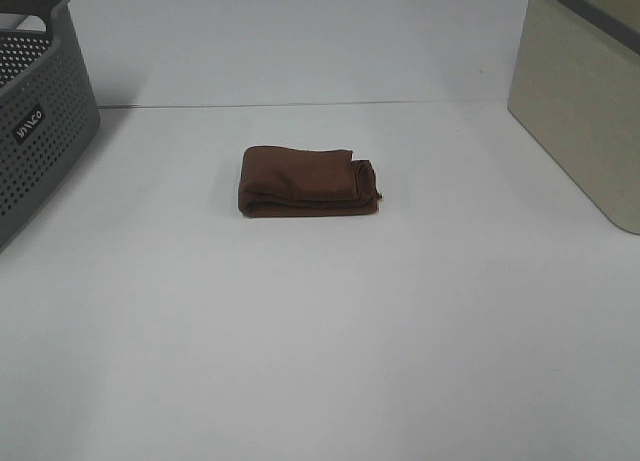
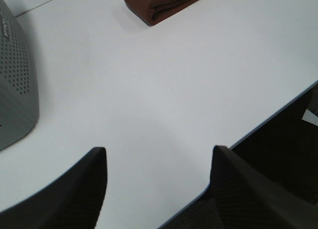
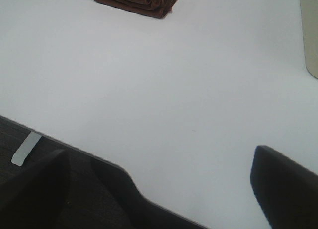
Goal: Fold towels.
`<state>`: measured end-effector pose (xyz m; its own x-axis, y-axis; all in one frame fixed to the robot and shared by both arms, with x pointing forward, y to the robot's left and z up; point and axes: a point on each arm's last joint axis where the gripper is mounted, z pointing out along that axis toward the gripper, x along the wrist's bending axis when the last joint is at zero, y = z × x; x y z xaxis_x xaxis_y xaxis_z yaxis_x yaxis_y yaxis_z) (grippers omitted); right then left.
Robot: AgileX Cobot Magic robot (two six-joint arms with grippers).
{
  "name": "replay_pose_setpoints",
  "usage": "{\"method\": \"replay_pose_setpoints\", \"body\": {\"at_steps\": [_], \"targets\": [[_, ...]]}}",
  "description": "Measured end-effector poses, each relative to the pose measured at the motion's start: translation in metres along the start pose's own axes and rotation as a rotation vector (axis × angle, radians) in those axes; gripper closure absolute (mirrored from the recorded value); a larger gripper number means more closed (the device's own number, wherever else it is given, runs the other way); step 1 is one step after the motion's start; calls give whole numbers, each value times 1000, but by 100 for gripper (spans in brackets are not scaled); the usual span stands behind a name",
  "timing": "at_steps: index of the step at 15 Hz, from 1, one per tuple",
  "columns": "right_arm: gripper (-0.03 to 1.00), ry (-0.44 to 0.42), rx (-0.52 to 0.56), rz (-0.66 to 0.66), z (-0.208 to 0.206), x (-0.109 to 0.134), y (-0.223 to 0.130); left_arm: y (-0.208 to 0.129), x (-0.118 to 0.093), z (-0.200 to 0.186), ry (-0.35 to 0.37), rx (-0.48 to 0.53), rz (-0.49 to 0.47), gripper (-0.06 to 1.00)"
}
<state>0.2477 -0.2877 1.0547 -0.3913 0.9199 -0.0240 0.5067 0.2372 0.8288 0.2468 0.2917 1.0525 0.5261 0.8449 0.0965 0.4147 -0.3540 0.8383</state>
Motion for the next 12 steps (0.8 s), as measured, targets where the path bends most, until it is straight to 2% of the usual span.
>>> {"method": "replay_pose_setpoints", "body": {"at_steps": [7,9,12], "targets": [[5,-1,0,1,0,0,0,0,0,0,-3,-1,7,36],[5,-1,0,1,0,0,0,0,0,0,31,3,-15,36],[5,-31,1,21,0,-1,0,-1,1,-1,157,3,-92,36]]}}
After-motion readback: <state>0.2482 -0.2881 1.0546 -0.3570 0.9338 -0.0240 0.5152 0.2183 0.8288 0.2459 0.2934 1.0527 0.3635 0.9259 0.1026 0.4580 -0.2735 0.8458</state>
